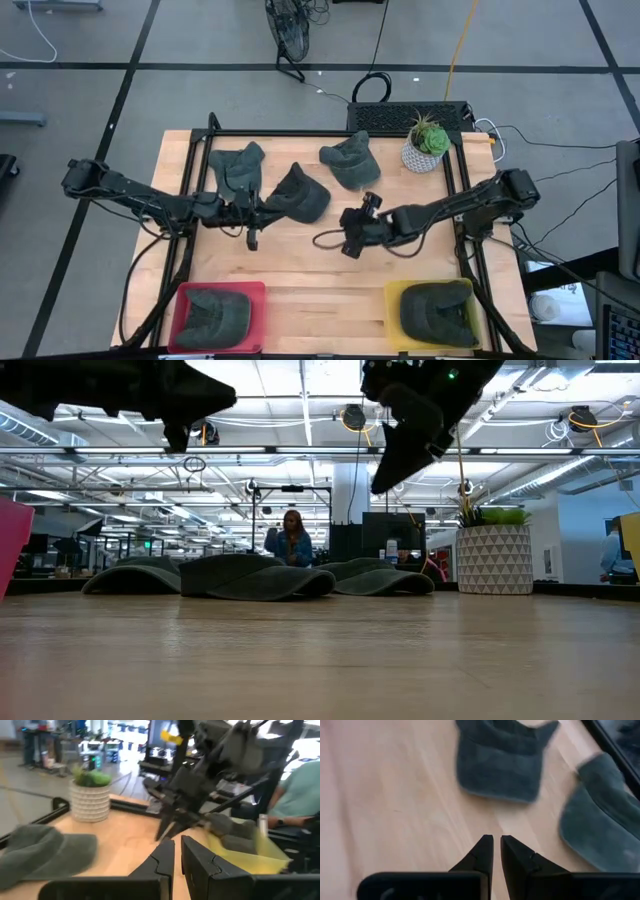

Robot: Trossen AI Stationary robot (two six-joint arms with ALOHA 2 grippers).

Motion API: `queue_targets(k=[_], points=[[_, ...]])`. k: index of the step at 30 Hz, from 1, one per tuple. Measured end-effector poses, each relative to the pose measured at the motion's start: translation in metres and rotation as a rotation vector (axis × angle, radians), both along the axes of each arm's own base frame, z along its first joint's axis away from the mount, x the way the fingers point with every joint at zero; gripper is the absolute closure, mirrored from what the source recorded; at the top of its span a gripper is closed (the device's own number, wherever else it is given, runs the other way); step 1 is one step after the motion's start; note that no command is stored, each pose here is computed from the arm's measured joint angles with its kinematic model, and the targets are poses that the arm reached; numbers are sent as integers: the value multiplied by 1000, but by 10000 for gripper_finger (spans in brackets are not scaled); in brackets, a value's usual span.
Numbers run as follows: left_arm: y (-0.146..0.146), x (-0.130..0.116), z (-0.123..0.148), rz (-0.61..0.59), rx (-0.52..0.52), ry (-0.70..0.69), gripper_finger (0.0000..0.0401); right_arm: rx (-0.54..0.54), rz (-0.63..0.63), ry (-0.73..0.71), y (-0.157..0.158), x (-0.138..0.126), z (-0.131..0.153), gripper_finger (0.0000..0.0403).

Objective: Pick & Place hat
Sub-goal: Put the grey cap into the pink bin

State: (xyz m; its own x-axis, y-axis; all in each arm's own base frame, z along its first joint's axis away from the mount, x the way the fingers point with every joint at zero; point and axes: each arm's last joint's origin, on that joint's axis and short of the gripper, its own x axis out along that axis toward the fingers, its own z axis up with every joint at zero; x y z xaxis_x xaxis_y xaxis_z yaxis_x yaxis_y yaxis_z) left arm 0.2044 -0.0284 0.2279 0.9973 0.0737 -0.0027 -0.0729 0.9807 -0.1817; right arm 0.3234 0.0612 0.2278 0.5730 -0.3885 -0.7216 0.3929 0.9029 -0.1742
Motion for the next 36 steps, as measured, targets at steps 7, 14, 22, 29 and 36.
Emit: queue_targets(k=[7,14,22,29,36], points=[[13,12,19,108,-11,206,364,21,154,-127,-17,-19,16,381],[37,13,48,401,68,405,364,11,213,-230,-30,-58,16,381],[80,-15,80,518,-32,804,364,-24,219,-344,-41,-94,26,381],[111,-41,73,503,-195,1042,364,10,249,-396,-41,-103,26,381],[140,-43,43,461,-273,1340,364,88,280,-402,-36,-102,24,381]])
